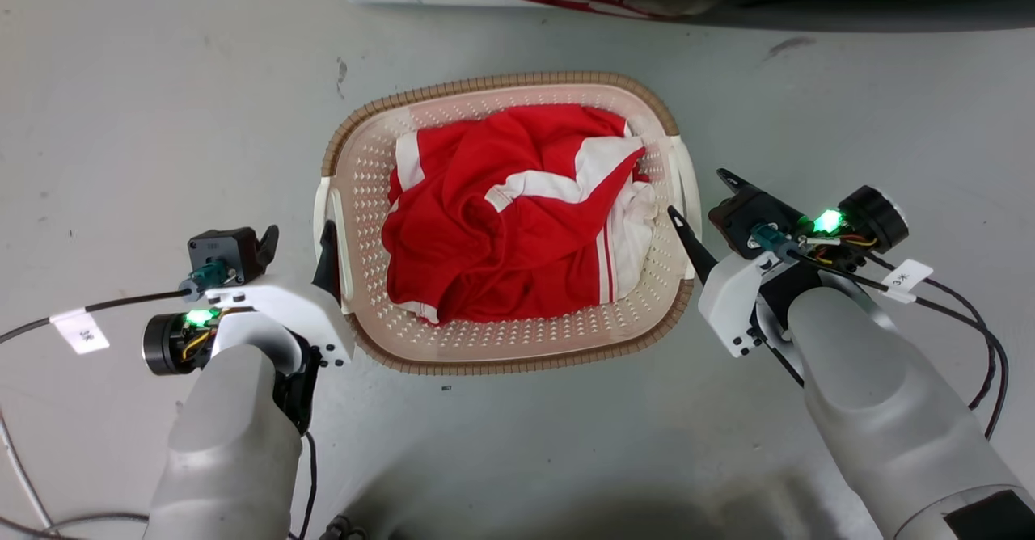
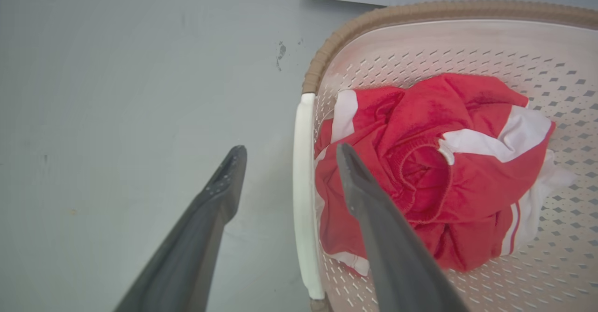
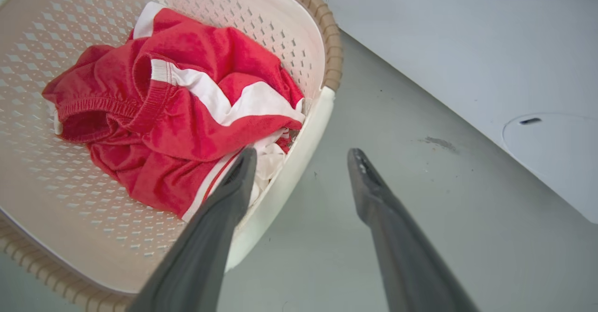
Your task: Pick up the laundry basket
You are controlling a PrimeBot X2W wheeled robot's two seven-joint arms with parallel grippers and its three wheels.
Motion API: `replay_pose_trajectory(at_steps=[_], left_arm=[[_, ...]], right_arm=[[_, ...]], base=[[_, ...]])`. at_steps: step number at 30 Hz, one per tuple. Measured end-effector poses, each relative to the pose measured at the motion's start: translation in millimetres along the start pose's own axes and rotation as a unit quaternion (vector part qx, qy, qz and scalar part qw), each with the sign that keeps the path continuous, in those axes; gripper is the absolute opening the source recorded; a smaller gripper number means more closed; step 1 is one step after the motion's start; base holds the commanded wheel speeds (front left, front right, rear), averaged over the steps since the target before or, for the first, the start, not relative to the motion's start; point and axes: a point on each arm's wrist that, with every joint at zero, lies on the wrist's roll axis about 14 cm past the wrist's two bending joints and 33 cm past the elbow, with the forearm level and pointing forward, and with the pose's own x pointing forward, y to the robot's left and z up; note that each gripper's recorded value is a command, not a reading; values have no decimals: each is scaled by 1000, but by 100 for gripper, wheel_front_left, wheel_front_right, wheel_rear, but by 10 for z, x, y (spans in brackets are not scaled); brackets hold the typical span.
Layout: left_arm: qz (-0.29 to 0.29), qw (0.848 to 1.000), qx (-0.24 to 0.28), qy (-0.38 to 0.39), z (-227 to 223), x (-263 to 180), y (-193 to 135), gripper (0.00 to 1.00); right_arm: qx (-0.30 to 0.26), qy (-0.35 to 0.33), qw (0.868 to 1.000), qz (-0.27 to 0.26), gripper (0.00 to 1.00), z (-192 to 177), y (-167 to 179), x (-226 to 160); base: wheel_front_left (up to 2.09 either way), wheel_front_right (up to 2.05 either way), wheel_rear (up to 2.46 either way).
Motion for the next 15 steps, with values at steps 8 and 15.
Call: replay_pose_trajectory(at_steps=[8,15], left_arm=[[-5,1000,0,26,-152,115,-51,100],[-7,999,0,49,-297,160,-72,100]], right_arm=[[6,34,999,12,100,-243,19,155],[12,53,998,20,100,-375,52,250]], base=[[0,0,0],[0,0,0]])
